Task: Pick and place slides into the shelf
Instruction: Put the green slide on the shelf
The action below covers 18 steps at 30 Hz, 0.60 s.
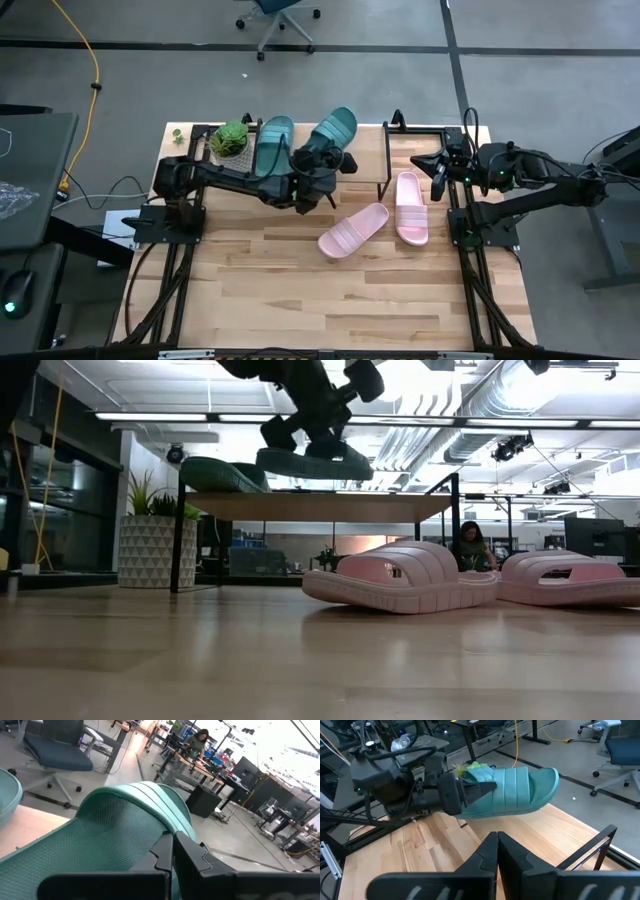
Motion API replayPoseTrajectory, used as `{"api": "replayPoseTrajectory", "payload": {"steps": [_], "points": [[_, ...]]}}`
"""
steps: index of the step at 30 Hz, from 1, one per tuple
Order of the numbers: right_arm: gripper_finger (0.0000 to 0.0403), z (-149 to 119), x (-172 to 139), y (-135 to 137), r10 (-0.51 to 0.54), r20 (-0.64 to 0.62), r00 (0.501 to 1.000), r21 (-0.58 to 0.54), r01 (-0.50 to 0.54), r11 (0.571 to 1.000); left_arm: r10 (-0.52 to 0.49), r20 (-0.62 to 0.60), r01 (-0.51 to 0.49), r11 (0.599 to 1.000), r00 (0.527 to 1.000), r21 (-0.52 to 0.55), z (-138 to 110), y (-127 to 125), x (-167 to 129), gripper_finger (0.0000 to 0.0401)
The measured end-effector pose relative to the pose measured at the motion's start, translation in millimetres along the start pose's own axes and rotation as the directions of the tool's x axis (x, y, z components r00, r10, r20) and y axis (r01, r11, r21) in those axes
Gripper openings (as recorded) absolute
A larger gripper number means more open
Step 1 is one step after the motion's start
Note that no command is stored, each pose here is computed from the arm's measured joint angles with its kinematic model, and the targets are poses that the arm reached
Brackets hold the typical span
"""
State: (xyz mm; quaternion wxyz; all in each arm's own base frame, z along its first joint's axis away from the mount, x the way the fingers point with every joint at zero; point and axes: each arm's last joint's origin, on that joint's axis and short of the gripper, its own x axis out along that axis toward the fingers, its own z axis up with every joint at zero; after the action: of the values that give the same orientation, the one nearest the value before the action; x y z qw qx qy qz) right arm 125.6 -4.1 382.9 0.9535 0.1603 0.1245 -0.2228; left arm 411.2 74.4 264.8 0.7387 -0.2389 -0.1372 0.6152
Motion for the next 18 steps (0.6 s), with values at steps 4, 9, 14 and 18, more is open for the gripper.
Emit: {"api": "replayPoseTrajectory", "payload": {"steps": [4, 9, 14, 18], "points": [[0.0000, 0.0, 0.0, -0.1, 0.000, 0.000, 1.000, 0.000, 0.000, 1.000, 0.002, -0.002, -0.002, 1.000, 1.000, 0.007, -1.2, 0.5, 0.2, 0.0000], [0.0000, 0.0, 0.0, 0.0, 0.000, 0.000, 1.000, 0.000, 0.000, 1.000, -0.007, -0.023, 0.008, 1.000, 1.000, 0.022, -1.8, 1.8, 3.1, 0.0011], [0.0000, -0.1, 0.0, 0.1, 0.004, -0.002, 1.000, 0.000, -0.004, 1.000, -0.042, -0.072, 0.043, 0.999, 0.997, 0.011, -1.0, 3.0, 11.6, 0.0050], [0.0000, -0.2, 0.0, 0.4, 0.015, -0.007, 1.000, 0.000, -0.015, 1.000, -0.040, -0.071, 0.041, 0.999, 0.997, 0.010, -0.6, 3.2, 12.3, 0.0085]]}}
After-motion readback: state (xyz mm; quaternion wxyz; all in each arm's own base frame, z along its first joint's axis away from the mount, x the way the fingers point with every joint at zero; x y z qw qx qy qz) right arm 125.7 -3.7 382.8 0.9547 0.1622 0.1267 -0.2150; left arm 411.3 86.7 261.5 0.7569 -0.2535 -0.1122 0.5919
